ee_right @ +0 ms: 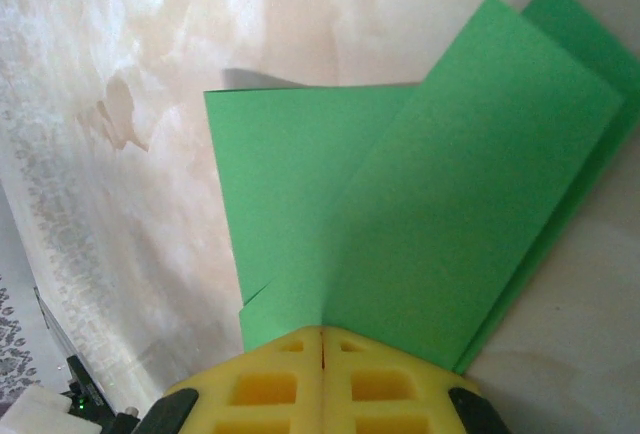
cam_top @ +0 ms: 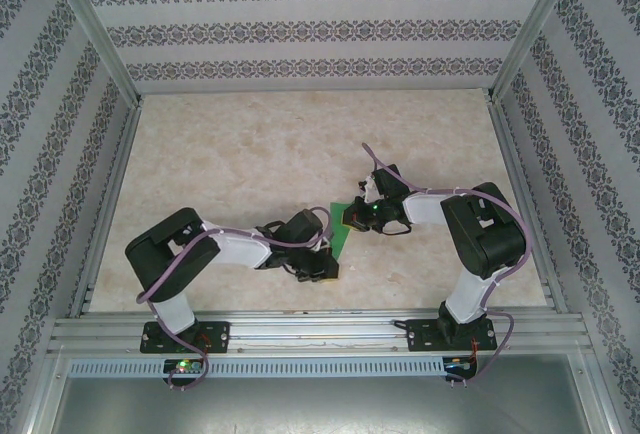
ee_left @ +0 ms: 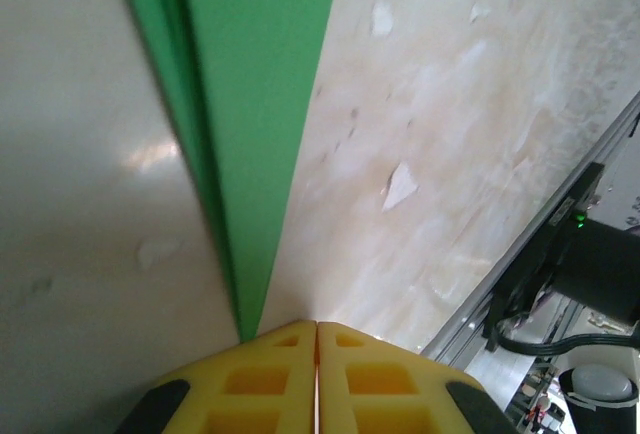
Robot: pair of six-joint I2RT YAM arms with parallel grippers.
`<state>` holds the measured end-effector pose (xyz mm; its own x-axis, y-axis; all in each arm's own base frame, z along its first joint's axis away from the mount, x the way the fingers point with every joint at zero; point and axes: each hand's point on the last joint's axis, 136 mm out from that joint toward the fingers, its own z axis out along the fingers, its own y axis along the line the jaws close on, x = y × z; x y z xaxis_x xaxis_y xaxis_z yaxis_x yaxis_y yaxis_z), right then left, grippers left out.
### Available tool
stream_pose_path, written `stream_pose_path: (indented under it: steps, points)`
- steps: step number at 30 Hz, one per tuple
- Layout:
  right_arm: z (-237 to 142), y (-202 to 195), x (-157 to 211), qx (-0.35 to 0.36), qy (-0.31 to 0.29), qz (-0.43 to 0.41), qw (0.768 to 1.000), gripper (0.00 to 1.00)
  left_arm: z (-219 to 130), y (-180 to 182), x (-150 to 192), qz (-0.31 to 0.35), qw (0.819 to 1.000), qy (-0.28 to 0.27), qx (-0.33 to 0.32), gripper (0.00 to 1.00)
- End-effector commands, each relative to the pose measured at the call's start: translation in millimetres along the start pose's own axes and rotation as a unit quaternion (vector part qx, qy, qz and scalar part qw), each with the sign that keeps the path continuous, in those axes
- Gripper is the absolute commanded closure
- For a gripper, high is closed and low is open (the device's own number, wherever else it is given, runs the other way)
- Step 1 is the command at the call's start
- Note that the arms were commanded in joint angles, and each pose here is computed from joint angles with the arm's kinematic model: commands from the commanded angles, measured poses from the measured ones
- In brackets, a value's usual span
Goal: Fold a paper plane with a square sheet of paper (fold left side to right side)
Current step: Fold the wing for the fifth time at the center of the table.
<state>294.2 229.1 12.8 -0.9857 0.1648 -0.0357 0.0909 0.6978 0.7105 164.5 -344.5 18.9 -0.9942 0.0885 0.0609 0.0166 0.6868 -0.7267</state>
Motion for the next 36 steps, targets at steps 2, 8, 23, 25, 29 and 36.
stream_pose_path:
  steps: [2, 8, 23, 25, 29, 36]
  points:
    - [8.5, -62.5, 29.7, 0.116, 0.032, 0.046, 0.992, 1.00, -14.8, -1.8, 4.8, -0.004, 1.000, 0.001, -0.022, 0.92]
    - [7.8, -59.9, 28.6, 0.114, 0.030, 0.044, 0.992, 1.00, -43.8, -27.1, -36.2, 0.023, 0.999, -0.038, 0.007, 0.92]
    - [9.4, -63.2, 28.4, 0.120, 0.030, 0.045, 0.991, 1.00, -4.3, -23.5, -82.2, 0.050, 0.999, -0.012, -0.006, 0.93]
    - [9.4, -63.6, 29.3, 0.121, 0.031, 0.045, 0.991, 1.00, -2.3, -18.8, -80.2, 0.046, 0.999, -0.009, -0.010, 0.93]
    - [9.4, -66.4, 29.7, 0.126, 0.031, 0.046, 0.990, 1.00, 2.8, -6.8, -71.3, 0.030, 1.000, -0.001, -0.009, 0.93]
    - [9.1, -71.2, 30.6, 0.138, 0.035, 0.045, 0.989, 1.00, 10.2, 10.8, -50.6, 0.014, 1.000, 0.017, -0.014, 0.93]
